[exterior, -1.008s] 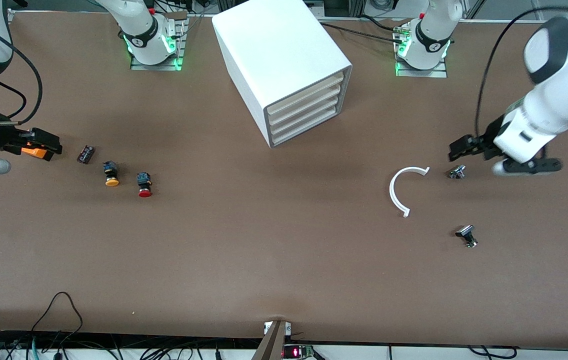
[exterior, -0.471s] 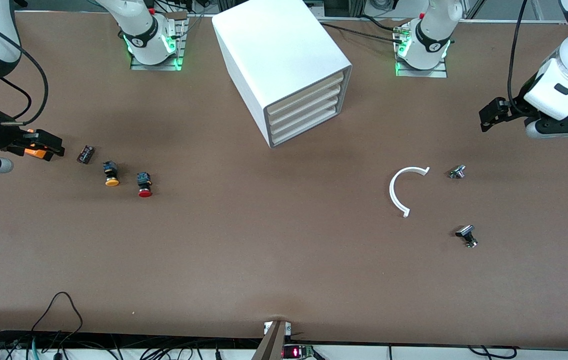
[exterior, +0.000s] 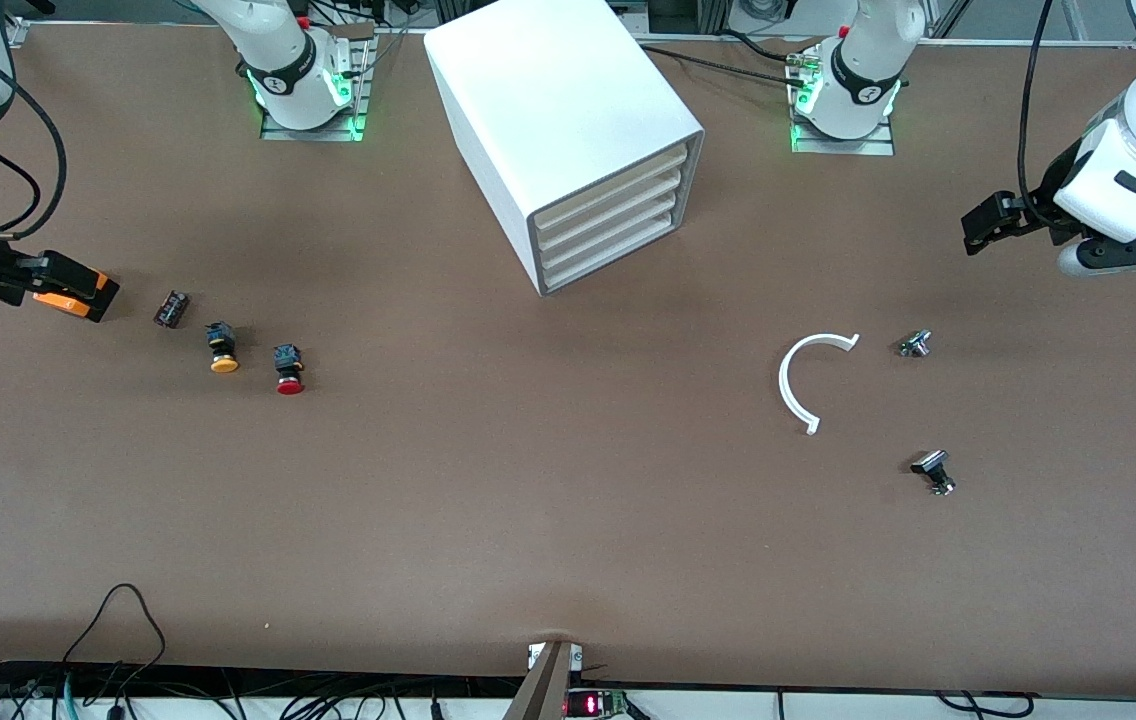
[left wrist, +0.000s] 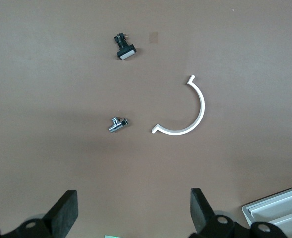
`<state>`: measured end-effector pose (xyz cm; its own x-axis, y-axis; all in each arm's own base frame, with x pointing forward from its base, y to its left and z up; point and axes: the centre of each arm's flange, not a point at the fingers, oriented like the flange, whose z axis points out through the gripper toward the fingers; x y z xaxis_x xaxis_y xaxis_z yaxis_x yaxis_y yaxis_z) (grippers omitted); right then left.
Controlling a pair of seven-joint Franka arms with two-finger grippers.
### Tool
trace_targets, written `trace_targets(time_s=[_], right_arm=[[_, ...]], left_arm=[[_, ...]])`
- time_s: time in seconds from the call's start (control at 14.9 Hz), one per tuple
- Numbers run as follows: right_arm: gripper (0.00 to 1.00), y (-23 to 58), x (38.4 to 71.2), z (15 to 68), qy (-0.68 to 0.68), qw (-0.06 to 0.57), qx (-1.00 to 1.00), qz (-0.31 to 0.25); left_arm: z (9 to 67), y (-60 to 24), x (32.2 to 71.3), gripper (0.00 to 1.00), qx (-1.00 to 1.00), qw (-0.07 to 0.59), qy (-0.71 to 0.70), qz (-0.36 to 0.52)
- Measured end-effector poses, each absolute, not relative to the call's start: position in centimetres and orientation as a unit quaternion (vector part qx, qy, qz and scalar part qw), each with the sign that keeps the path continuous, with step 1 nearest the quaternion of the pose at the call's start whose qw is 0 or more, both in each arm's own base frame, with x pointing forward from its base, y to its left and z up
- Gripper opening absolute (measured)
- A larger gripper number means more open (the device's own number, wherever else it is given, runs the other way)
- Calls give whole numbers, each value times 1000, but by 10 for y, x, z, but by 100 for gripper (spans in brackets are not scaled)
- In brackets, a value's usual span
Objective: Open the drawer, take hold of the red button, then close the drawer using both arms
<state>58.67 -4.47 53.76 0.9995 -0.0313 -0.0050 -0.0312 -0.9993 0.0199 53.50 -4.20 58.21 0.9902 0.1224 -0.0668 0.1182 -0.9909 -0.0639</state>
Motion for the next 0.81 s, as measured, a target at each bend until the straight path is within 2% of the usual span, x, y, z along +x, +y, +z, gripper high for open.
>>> trace_targets(time_s=[0.81], right_arm=[[100,-46,586,545,-18,10,1000,2]], left_arm=[[583,-38,536,100,-995,8,-95,42]])
